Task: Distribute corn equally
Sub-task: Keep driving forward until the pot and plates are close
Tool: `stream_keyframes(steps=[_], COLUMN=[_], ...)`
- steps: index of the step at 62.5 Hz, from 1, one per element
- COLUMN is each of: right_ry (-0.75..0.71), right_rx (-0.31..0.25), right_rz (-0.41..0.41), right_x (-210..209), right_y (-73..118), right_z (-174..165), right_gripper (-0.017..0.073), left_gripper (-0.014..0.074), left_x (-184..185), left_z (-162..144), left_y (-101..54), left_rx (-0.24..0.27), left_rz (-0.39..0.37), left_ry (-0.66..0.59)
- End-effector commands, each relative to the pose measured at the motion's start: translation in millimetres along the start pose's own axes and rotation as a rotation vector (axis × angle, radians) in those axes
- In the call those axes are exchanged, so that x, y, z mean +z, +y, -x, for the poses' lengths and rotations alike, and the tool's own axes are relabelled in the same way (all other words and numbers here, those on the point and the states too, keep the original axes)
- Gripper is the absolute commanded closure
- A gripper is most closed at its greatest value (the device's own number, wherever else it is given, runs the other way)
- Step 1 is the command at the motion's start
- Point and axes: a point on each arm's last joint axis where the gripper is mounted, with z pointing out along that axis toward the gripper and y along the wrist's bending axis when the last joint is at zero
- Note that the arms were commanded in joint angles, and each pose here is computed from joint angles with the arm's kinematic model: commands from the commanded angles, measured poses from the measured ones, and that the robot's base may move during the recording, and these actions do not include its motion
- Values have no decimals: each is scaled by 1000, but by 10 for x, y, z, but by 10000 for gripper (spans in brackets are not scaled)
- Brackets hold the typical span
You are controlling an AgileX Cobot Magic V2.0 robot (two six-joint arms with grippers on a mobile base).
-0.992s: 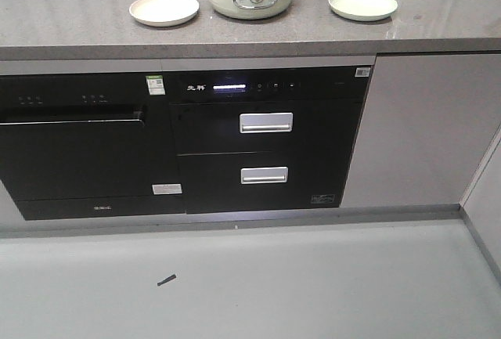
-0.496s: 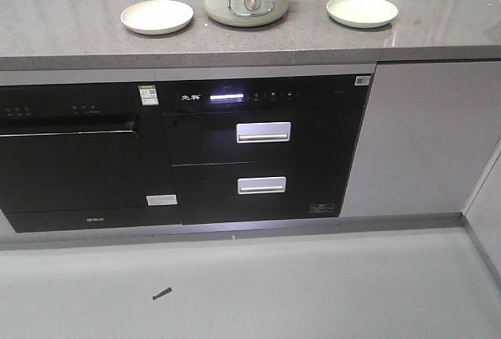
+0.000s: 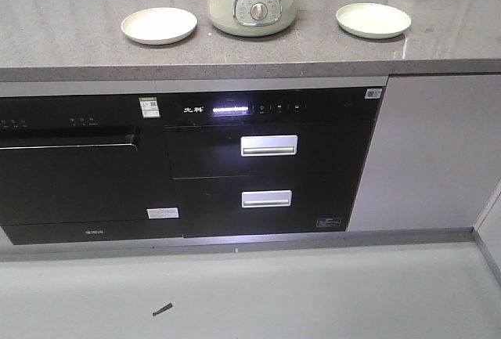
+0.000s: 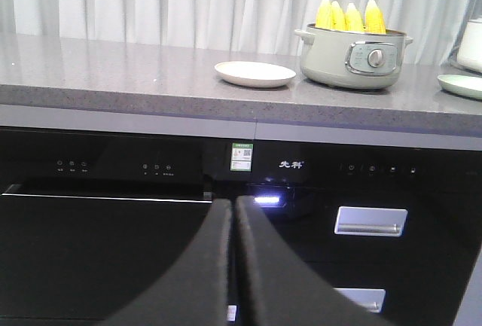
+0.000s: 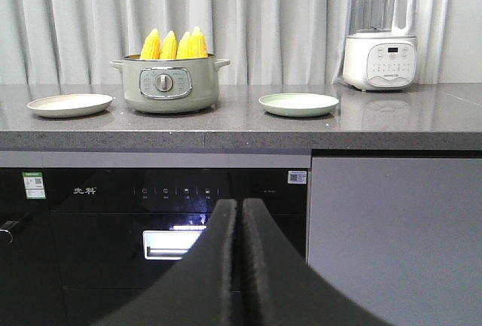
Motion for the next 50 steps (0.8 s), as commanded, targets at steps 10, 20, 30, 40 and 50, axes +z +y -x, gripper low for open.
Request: stream_keyframes(steps=[10,20,30,40,50], right_ry=[-57,-57,-57,-57,-57], right_rx=[-4,-4,-4,-4,-4], right_rz=[4,4,4,4,4], right_x=[9,9,9,9,9], right_y=[5,5,5,5,5], right_z=[31,31,31,31,31], right_gripper=[564,564,564,564,564], left_gripper=[600,600,600,600,600], left_x=[-7,-7,-7,-7,-7], left_z=[27,27,27,27,27], left_y=[2,2,2,2,2], left_rx=[-7,-7,-7,-7,-7], left_rz=[-3,-3,-3,-3,-3], left_ry=[-71,-71,-71,-71,-71])
